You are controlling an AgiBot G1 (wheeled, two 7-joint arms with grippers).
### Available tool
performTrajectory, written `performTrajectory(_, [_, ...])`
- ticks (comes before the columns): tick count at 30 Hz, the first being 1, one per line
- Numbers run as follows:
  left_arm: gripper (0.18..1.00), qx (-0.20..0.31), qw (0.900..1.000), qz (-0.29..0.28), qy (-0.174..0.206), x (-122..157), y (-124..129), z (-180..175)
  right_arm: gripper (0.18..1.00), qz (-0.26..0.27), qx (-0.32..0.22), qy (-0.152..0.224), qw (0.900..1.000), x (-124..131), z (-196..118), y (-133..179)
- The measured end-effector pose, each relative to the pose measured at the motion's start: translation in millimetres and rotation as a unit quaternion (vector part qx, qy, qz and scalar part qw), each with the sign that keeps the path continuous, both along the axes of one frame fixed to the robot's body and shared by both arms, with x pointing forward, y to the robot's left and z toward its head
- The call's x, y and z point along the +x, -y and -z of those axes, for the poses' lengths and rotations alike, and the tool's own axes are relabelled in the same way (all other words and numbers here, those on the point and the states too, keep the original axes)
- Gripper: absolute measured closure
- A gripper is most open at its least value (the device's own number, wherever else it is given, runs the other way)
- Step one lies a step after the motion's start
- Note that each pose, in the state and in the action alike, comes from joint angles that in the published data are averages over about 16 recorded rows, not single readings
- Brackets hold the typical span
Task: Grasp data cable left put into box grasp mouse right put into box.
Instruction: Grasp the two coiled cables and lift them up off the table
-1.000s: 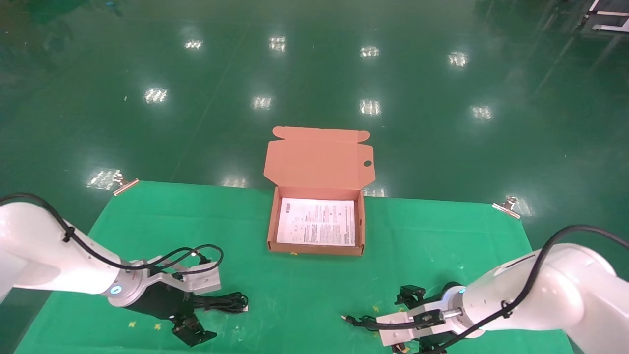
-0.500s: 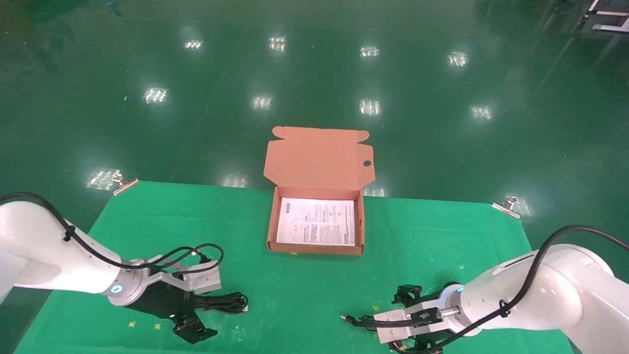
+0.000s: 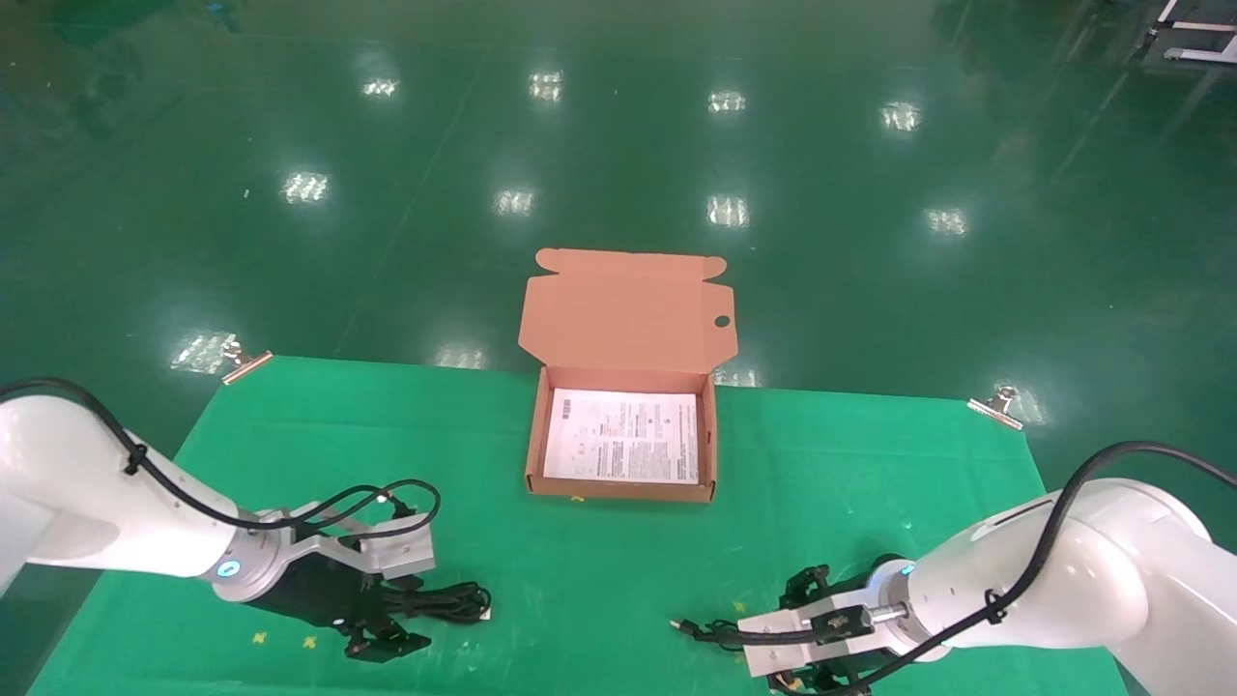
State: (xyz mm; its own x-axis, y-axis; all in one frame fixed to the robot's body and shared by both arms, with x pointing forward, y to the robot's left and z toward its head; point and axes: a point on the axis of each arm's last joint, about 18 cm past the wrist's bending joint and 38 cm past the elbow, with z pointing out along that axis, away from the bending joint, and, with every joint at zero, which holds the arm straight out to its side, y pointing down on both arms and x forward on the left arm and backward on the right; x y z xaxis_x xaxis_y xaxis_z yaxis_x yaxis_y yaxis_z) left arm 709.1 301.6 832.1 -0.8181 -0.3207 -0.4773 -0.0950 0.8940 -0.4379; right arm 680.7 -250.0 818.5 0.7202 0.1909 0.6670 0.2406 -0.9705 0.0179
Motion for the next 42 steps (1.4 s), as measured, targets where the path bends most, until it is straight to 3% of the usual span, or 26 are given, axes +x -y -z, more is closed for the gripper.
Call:
performTrajectory(14, [0.753, 0.001, 1.0, 0.001, 0.0, 0, 0, 0, 0.748, 0.0, -0.001, -0.001, 1.0, -1, 0, 0])
performTrajectory(26, [0.924, 0.002, 1.0, 0.003, 0.004, 0, 0, -4, 0.929, 0.001, 0.002, 0.01, 1.0, 0, -11, 4])
performTrajectory(34, [0.957, 0.028, 0.9981, 0.023, 0.05, 7, 1, -37, 0.969, 0.013, 0.032, 0.067, 0.997, -1, -67, 19])
performTrajectory(42, [0.967, 0.085, 0.9835, 0.05, 0.152, 18, 11, -109, 0.976, 0.022, 0.077, 0.176, 0.981, -3, -159, 27])
